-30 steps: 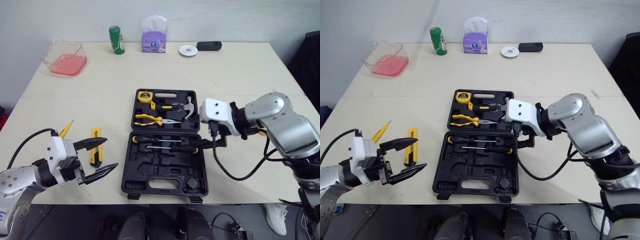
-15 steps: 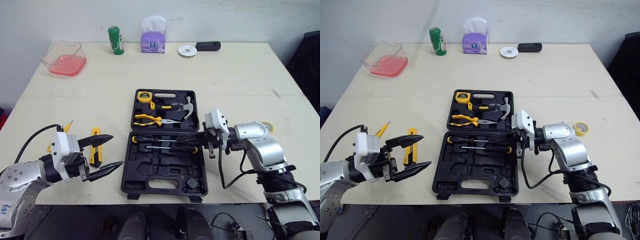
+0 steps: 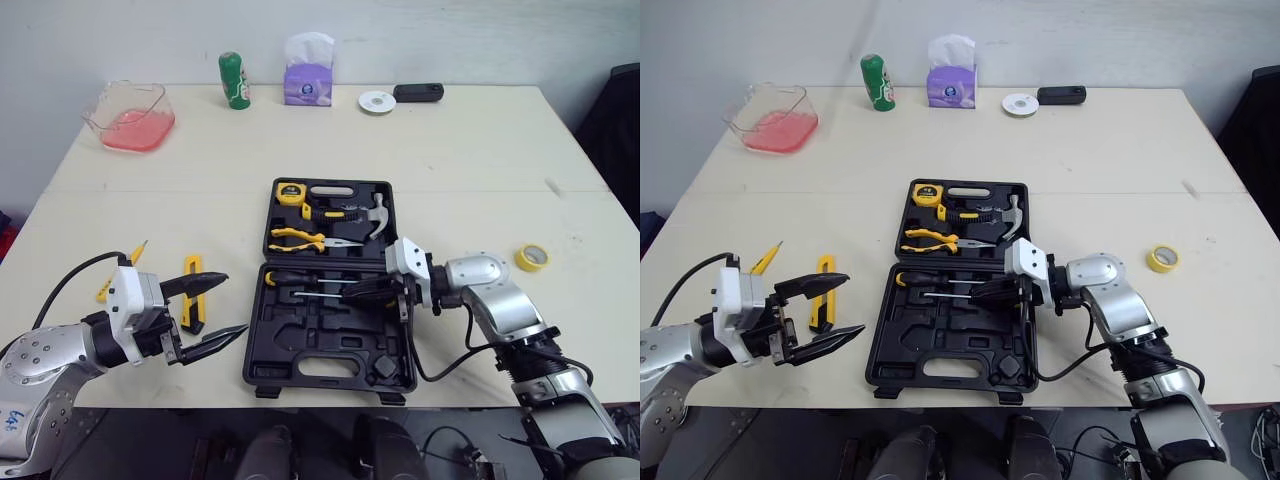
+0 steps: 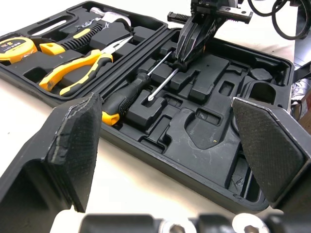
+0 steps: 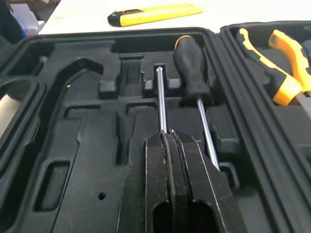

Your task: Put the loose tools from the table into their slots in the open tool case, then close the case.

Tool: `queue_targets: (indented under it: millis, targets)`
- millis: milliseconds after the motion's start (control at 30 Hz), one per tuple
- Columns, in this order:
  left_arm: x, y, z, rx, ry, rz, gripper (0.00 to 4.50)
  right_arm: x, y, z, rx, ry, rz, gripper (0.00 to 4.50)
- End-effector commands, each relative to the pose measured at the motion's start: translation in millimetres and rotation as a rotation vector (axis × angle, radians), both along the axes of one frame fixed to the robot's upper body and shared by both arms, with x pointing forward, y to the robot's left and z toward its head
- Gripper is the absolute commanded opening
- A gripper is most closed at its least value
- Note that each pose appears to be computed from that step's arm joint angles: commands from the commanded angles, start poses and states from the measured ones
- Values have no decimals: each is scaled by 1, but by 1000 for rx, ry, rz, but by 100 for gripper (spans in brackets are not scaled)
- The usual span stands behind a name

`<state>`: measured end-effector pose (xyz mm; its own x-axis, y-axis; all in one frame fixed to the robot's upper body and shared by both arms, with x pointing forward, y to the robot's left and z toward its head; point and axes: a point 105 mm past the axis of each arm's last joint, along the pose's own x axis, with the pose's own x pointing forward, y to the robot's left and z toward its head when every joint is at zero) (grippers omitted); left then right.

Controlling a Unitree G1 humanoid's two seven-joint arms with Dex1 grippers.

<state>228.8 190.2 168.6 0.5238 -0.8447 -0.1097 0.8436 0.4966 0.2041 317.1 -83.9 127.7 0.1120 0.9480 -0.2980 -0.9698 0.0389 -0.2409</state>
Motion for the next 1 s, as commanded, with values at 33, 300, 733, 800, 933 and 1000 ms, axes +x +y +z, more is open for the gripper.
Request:
queue_targets:
  millis: [33,300,733,800,933,1000]
  targets:
    - [-4,-3,4,23,-44,-5,450,3,0,0,-15,-24,1,8]
    - [-5,-1,2,25,-36,3,450,2,-4,-25,-128,57,-38,8]
    - [-6,-1,0,29,-35,6,450,-4,4,-48,-240,96,-83,8]
    - [-6,-2,0,29,-34,6,450,-4,3,-52,-268,93,-80,8]
    - [-6,-3,-1,27,-34,8,450,-5,8,-49,-248,88,-70,8]
    - [-6,-4,-1,26,-36,10,450,-4,9,-42,-217,76,-62,8]
